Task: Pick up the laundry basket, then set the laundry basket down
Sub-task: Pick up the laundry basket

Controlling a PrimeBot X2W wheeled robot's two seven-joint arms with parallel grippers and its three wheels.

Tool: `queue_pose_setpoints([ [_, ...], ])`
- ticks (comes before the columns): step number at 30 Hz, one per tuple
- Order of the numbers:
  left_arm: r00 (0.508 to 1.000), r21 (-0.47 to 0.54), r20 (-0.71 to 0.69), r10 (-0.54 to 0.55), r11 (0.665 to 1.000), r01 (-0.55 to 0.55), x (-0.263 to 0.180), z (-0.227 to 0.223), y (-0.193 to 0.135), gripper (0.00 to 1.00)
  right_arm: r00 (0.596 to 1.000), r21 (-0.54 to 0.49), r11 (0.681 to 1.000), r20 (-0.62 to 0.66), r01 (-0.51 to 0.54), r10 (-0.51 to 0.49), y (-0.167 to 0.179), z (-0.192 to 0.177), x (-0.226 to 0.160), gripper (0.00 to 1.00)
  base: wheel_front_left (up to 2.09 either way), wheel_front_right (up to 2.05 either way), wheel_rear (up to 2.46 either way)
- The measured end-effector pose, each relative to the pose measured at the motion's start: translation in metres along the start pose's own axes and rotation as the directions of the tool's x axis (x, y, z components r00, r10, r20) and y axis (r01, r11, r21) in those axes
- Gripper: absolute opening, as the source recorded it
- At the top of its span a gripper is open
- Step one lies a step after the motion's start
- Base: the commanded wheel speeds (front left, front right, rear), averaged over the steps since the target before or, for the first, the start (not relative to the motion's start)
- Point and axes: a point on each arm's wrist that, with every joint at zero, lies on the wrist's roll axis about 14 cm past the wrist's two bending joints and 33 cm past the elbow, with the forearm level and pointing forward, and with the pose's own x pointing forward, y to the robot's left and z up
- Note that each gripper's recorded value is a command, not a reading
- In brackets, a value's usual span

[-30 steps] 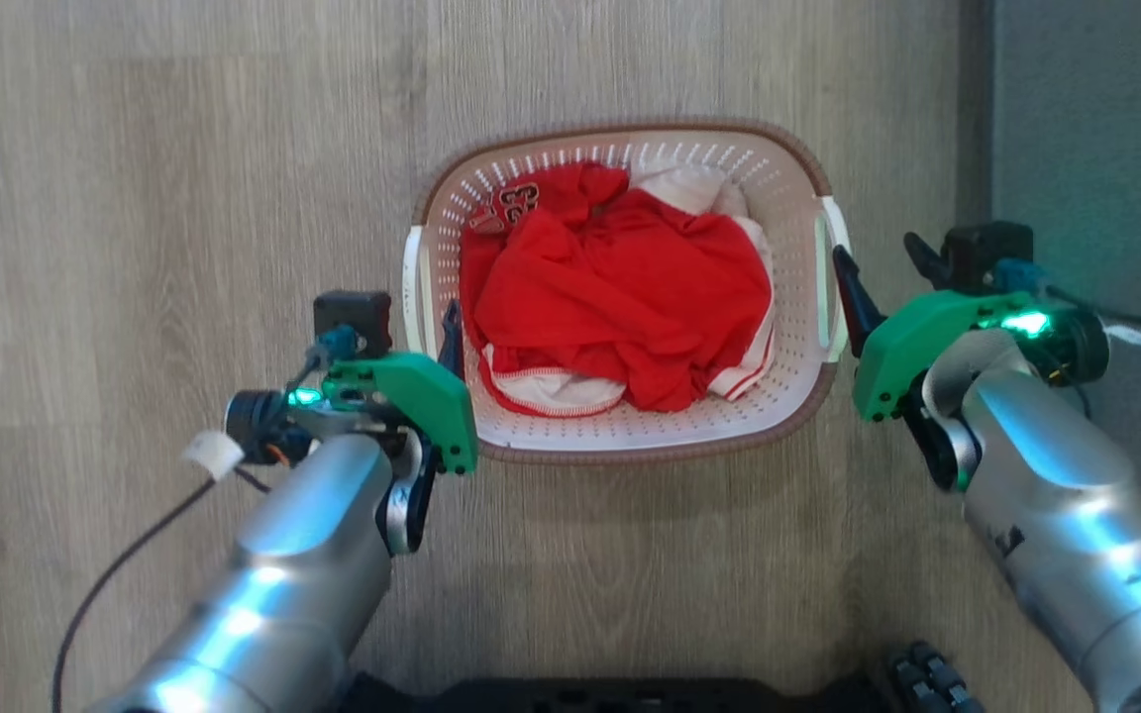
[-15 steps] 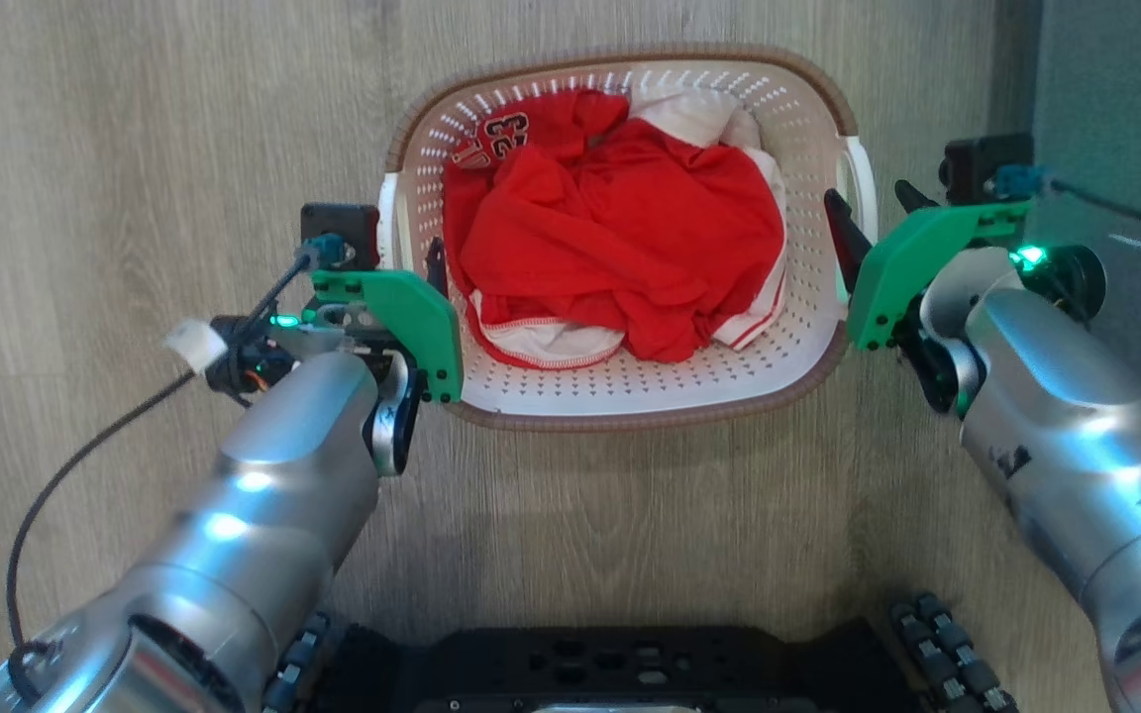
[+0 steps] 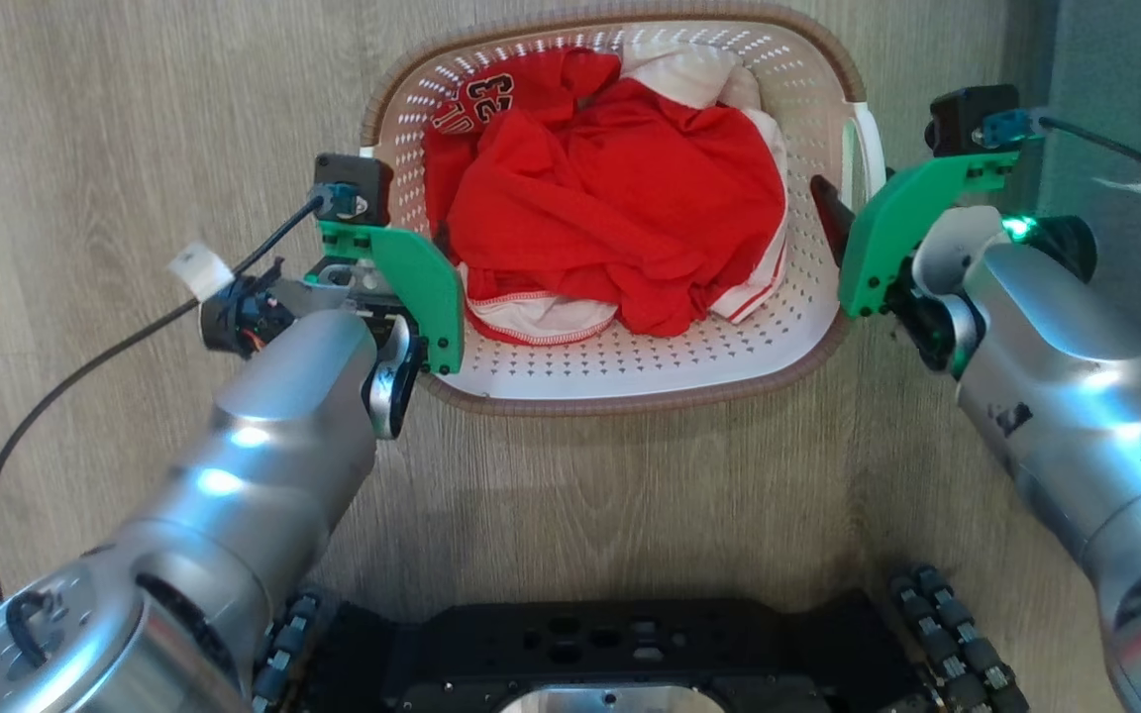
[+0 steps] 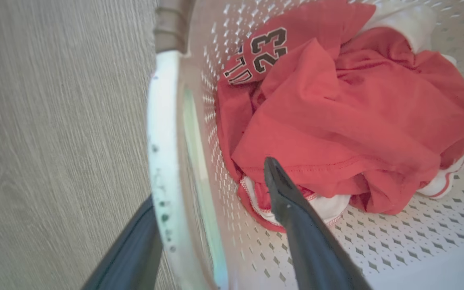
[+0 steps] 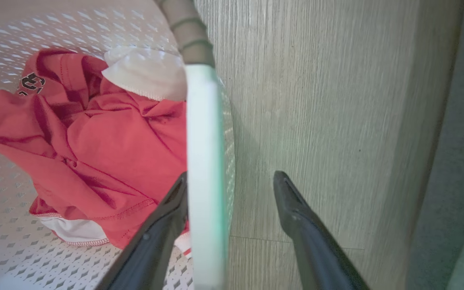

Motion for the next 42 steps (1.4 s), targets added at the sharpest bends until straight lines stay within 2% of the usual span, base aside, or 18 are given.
queue_pose_setpoints([
  [3,0.999,0.028,-0.031,-0.011,1.0,0.012,0.004,-0.005,-0.001,1.0,1.0,0.026,1.0,-0.018,-0.009,0.009,0.004,-0.004,0.005,1.0,0.0,0.0,0.0],
  [11,0.999,0.035,-0.047,-0.014,0.999,0.015,0.01,-0.004,0.0,1.0,0.998,-0.011,1.0,-0.066,-0.005,0.005,0.002,-0.007,0.012,1.0,0.0,0.0,0.0],
  [31,0.997,0.013,-0.071,-0.025,1.0,0.026,0.013,-0.011,-0.005,1.0,0.995,-0.039,0.999,-0.104,-0.008,0.004,0.002,-0.019,0.02,1.0,0.0,0.0,0.0],
  [32,0.997,-0.001,-0.075,-0.024,1.0,0.024,0.013,-0.011,-0.005,0.45,0.994,-0.044,0.999,-0.11,-0.012,0.007,0.003,-0.02,0.02,0.61,0.0,0.0,0.0],
  [33,0.996,-0.016,-0.082,-0.022,1.0,0.021,0.014,-0.011,-0.004,0.0,0.993,-0.051,0.999,-0.114,-0.017,0.011,0.005,-0.021,0.021,0.0,0.0,0.0,0.0],
  [42,0.996,-0.044,-0.092,-0.013,0.999,0.009,0.014,-0.012,0.001,0.0,0.993,-0.027,1.0,-0.121,-0.006,0.003,-0.001,-0.023,0.021,0.0,0.0,0.0,0.0],
])
